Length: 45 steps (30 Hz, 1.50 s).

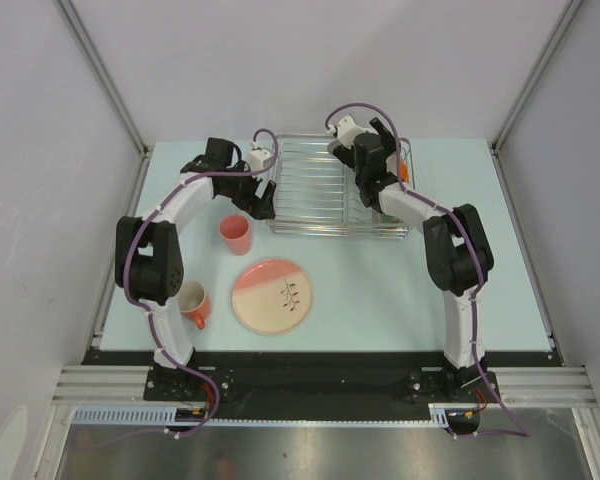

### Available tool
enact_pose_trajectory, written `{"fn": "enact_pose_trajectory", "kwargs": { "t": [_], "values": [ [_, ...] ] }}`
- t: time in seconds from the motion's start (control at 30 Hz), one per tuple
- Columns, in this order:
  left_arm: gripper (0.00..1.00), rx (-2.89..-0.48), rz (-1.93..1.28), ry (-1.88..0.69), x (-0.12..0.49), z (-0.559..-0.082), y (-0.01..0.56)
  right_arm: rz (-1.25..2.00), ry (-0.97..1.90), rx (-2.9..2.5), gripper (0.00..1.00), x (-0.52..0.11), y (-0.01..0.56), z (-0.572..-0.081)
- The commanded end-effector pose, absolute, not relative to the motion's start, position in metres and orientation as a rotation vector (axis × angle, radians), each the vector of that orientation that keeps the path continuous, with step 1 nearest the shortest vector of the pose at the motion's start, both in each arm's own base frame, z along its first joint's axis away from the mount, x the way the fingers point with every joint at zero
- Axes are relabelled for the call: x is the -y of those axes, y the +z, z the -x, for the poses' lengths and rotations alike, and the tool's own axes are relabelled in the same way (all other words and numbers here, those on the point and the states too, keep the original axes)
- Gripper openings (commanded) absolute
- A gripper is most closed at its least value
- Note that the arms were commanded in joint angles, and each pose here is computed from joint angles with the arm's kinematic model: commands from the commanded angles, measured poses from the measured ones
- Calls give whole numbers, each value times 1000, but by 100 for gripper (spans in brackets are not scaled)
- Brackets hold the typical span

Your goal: Load the mixed dishes into the dish rack

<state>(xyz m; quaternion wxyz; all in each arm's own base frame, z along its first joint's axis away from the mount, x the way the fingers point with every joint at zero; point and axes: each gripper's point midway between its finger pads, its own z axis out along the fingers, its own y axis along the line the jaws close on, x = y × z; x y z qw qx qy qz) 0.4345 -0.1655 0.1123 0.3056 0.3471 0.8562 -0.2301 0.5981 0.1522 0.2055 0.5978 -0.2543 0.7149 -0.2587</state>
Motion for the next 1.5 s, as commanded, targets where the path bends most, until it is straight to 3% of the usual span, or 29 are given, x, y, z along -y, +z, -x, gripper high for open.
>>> {"fn": "enact_pose_trajectory", "kwargs": {
  "t": [0.0, 0.2, 0.43, 0.67, 0.83, 0.93, 1.03, 1.23, 1.47],
  "values": [
    [96, -2309, -972, -583, 159, -416, 112, 419, -639, -1568, 100, -137, 273, -575],
    [97, -2292, -971, -558, 157, -415, 127, 406, -645, -1618, 100, -147, 286, -535],
    [100, -2210, -981, -525, 155, -411, 174, 272, -412, -1776, 100, -179, 300, -456],
    [100, -2094, -979, -451, 149, -400, 227, 224, -255, -2022, 99, -198, 242, -363],
    [99, -2051, -985, -415, 143, -385, 253, 248, 159, -2211, 100, -242, 199, -289],
    [100, -2061, -1073, -363, 128, -352, 239, 282, 283, -2298, 100, -253, 171, -256],
    [100, -2070, -1147, -318, 113, -316, 212, 296, 362, -2342, 90, -257, 155, -239],
    [100, -2108, -1214, -425, 114, -271, 174, 339, 626, -2388, 86, -283, 124, -219],
    [99, -2211, -1340, -441, 105, -244, 125, 286, 791, -2372, 81, -298, 85, -235]
  ]
}}
